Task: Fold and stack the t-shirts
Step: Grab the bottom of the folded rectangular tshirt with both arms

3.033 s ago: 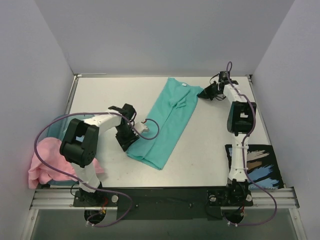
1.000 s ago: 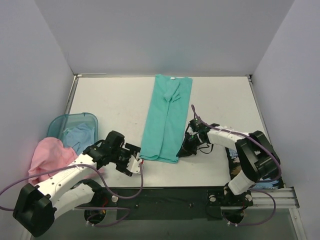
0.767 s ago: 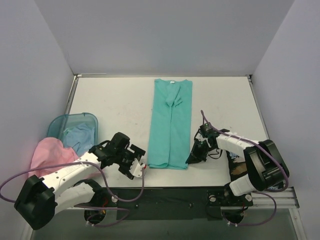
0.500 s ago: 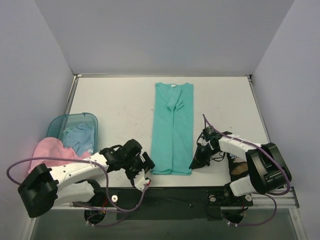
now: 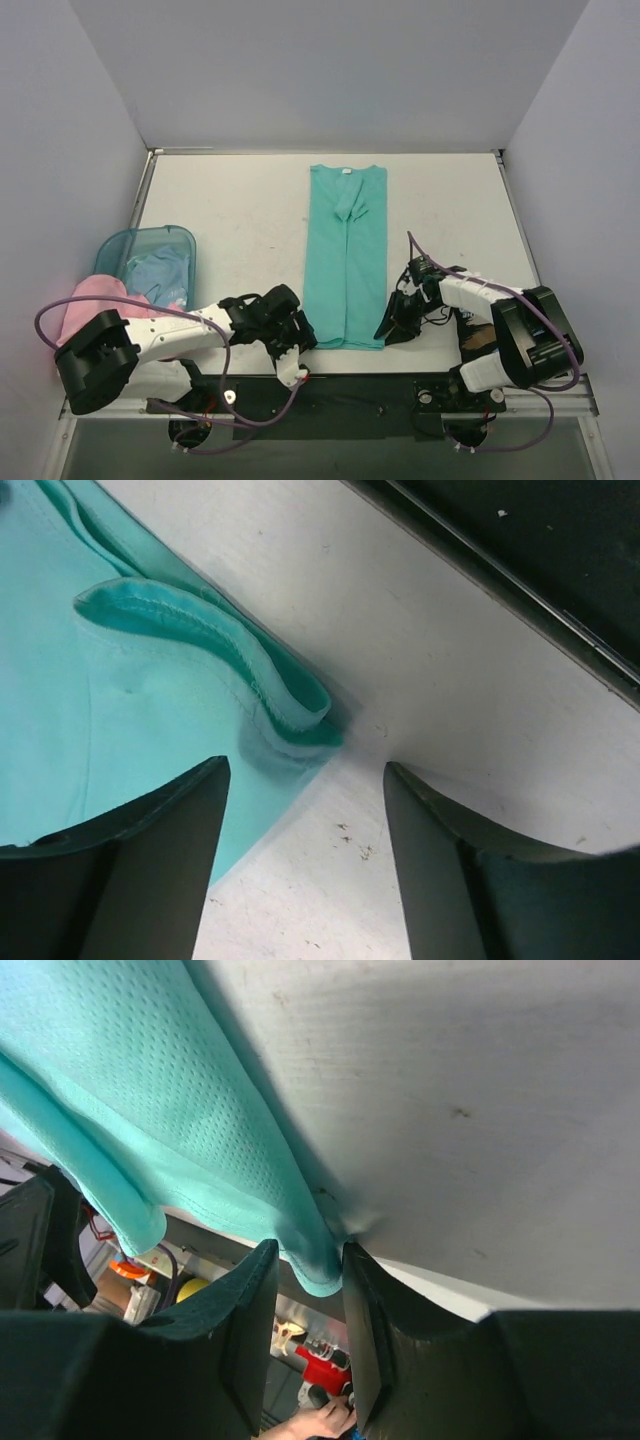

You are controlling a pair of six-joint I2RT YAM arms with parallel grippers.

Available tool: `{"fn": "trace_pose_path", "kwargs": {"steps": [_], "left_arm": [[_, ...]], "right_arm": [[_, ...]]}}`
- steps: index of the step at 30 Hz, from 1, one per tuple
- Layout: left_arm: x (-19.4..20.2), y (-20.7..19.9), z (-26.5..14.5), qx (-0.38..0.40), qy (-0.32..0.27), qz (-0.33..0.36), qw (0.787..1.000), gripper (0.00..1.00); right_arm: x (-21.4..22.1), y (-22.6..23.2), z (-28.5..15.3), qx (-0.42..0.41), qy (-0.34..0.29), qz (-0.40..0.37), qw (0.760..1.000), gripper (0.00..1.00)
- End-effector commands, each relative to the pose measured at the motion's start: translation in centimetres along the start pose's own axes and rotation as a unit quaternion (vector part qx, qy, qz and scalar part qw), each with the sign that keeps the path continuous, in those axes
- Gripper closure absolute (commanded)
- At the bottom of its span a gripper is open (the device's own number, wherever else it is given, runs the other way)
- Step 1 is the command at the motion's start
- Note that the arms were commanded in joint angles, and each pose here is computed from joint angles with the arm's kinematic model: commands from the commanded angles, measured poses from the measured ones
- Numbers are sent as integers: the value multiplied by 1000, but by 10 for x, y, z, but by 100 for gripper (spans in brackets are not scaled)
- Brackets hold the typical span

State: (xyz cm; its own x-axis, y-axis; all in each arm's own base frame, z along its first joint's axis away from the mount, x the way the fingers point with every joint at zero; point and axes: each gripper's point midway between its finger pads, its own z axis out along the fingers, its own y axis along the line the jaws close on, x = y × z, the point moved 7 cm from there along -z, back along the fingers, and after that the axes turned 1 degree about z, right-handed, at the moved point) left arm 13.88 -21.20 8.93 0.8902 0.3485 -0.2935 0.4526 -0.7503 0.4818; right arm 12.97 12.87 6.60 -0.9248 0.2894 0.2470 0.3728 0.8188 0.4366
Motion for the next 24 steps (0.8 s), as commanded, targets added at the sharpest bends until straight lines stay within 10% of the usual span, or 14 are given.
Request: {"fn": "trace_pose_path", "kwargs": {"steps": [1, 7, 11, 24], "left_arm": [[-3, 13, 7, -18, -9, 38, 999, 32], [-18, 16, 18, -3, -30, 45, 999, 46], [-27, 14, 25, -18, -31, 41, 999, 97], [-49, 40, -29, -42, -97, -281, 954, 100]], "right_arm": [[1, -10, 10, 16, 13, 9, 1000, 72], [6, -16, 10, 18, 9, 9, 1000, 98], [11, -14, 3, 13, 11, 1, 1000, 100], [56, -9, -42, -4, 11, -51, 999, 100]]}}
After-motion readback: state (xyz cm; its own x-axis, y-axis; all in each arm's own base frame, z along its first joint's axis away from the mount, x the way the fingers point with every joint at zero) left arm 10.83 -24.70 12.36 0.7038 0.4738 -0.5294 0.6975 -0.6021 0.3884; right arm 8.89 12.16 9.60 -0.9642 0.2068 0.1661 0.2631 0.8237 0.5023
